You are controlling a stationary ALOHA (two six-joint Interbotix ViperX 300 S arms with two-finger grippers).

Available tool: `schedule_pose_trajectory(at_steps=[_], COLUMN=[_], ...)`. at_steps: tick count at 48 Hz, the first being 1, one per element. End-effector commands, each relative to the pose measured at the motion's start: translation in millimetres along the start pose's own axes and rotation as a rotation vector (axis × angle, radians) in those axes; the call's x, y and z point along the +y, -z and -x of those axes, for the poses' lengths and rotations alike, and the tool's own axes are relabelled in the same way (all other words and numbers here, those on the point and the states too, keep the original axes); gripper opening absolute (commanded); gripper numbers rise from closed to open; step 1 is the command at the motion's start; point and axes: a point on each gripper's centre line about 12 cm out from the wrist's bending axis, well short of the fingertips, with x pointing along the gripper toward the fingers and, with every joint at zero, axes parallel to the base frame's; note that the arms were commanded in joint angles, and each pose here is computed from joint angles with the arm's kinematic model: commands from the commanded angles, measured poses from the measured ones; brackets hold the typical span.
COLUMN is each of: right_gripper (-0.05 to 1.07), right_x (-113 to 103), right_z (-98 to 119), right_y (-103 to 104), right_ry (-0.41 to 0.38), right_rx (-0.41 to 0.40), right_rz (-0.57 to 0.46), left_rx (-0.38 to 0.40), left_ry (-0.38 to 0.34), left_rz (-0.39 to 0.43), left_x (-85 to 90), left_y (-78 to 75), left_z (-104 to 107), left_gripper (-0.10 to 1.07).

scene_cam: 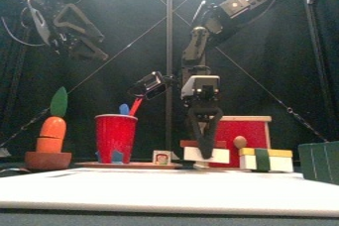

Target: Put salmon sushi to top of cutting board

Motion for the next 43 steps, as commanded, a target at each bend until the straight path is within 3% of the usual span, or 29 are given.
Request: schedule_pose_trajectory(at_steps=[1,19,31,43], right_gripper=[0.68,1.00,1.02,1.02], right_x=[1.3,1.8,13.1,24.4], right_z=[15.3,9.9,24.8,64.5], right_y=[-9.9,-12.3,-13.5,-7.2], right_ry=[-0.002,0.007,0.006,-0.044], right_rx=[-0.057,-0.058,-0.092,-0.180], right_rz=[0.002,0.003,0.018,-0.042], left_rx=[-0.030,-0.032,-0.032,-0.052], left_ry=[0.004,0.006,0.006,0.019], left_rz=[0.000,0.016,0.021,0.042], left_x=[-0.4,-0.8,-0.8,-2.3], left_y=[-10.9,-11.1,-11.1,-15.0], left_z=[-0.2,-0.2,-0.2,0.2], left_gripper=[0.94,0.94,0.94,0.94])
